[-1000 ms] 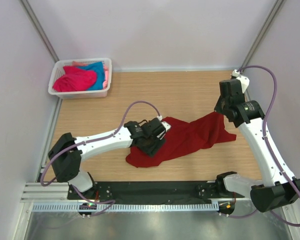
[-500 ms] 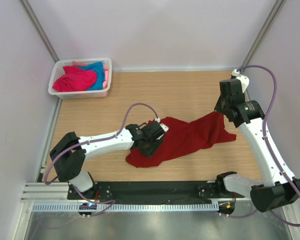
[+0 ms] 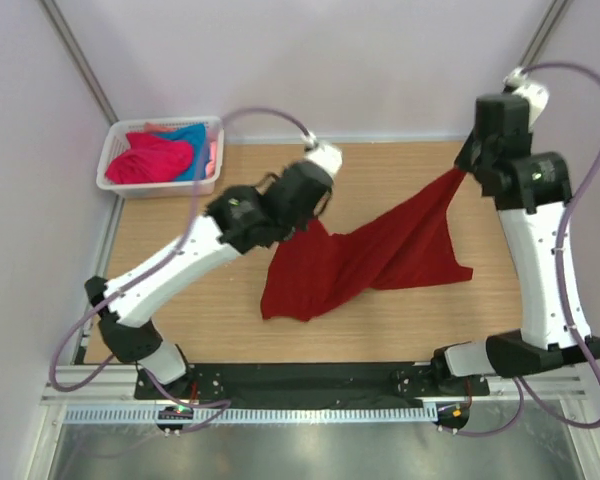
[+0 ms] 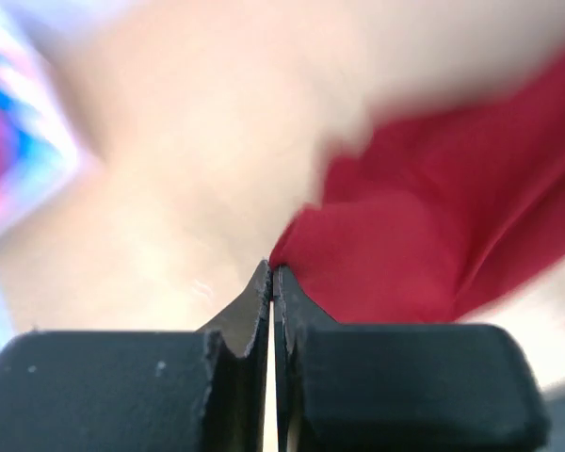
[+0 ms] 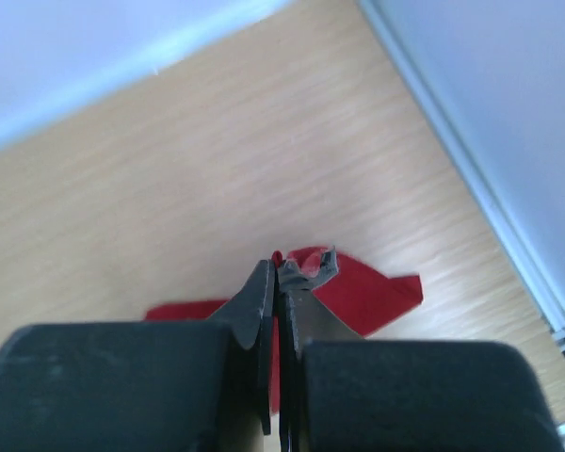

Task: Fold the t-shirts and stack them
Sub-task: Flatten the tshirt out

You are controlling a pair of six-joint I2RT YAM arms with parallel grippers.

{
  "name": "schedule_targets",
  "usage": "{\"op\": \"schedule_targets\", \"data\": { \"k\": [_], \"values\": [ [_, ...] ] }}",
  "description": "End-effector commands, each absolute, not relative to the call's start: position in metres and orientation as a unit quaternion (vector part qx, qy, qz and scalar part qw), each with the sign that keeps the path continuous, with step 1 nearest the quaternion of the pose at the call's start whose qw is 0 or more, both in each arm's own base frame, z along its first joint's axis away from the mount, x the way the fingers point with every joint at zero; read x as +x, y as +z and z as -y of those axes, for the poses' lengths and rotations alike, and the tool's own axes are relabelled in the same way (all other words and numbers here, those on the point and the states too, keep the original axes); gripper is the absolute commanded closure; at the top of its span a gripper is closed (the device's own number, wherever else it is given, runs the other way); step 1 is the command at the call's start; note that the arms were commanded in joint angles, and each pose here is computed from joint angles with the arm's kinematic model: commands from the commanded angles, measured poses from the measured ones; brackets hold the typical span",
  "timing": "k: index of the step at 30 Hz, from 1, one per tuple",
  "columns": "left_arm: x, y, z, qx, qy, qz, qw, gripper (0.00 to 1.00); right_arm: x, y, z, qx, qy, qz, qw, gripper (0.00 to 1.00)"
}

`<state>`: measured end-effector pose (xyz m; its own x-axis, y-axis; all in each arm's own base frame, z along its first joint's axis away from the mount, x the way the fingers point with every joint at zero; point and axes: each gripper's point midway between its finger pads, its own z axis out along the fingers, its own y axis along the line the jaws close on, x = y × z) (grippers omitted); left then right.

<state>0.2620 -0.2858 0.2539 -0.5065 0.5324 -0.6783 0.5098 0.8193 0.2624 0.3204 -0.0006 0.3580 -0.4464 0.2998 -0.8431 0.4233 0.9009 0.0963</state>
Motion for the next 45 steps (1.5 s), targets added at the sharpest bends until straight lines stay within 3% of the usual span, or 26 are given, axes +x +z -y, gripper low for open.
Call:
{"op": "schedule_targets", "data": {
  "k": [1, 4, 7, 9, 15, 20, 26, 29, 36, 41, 42, 44, 45],
  "values": [
    [0.272, 0.426, 0.196, 0.2, 0.101, -0.799, 0.558, 1.0, 0.305, 0.46, 0.028, 0.243, -0.089, -0.783, 0.566, 0.99],
    [0.264, 0.488, 0.158, 0.146, 0.113, -0.764, 0.618, 1.0, 0.289, 0.51, 0.04, 0.282, -0.08, -0.736, 0.61, 0.99],
    [0.255, 0.512, 0.14, 0.146, 0.13, -0.737, 0.648, 1.0, 0.264, 0.548, 0.045, 0.31, -0.041, -0.688, 0.655, 0.99],
    [0.236, 0.54, 0.127, 0.115, 0.095, -0.712, 0.686, 1.0, 0.26, 0.557, 0.041, 0.312, -0.011, -0.669, 0.675, 0.99],
    [0.194, 0.573, 0.097, 0.085, 0.026, -0.691, 0.718, 1.0, 0.173, 0.584, 0.059, 0.355, 0.058, -0.574, 0.736, 0.99],
    [0.169, 0.582, 0.126, 0.12, -0.058, -0.681, 0.72, 1.0, 0.133, 0.594, 0.061, 0.341, 0.085, -0.552, 0.756, 0.99],
    [0.163, 0.611, 0.162, 0.182, 0.03, -0.64, 0.746, 1.0, 0.127, 0.596, 0.059, 0.323, 0.082, -0.559, 0.759, 0.99],
    [0.165, 0.648, 0.155, 0.15, 0.026, -0.609, 0.778, 1.0, 0.147, 0.599, 0.052, 0.301, 0.072, -0.573, 0.759, 0.99],
    [0.188, 0.698, 0.115, 0.076, -0.006, -0.539, 0.839, 1.0, 0.246, 0.588, 0.008, 0.24, 0.093, -0.642, 0.722, 0.99],
    [0.25, 0.639, 0.165, 0.17, 0.066, -0.587, 0.789, 1.0, 0.308, 0.571, -0.014, 0.212, 0.093, -0.68, 0.695, 0.99],
    [0.266, 0.62, 0.197, 0.181, 0.022, -0.603, 0.776, 1.0, 0.315, 0.564, -0.016, 0.208, 0.089, -0.689, 0.689, 0.99],
    [0.301, 0.58, 0.197, 0.188, 0.027, -0.65, 0.736, 1.0, 0.327, 0.551, -0.019, 0.2, 0.082, -0.704, 0.676, 0.99],
    [0.314, 0.555, 0.218, 0.2, -0.019, -0.67, 0.714, 1.0, 0.335, 0.539, -0.021, 0.196, 0.074, -0.717, 0.665, 0.99]
  ]
}}
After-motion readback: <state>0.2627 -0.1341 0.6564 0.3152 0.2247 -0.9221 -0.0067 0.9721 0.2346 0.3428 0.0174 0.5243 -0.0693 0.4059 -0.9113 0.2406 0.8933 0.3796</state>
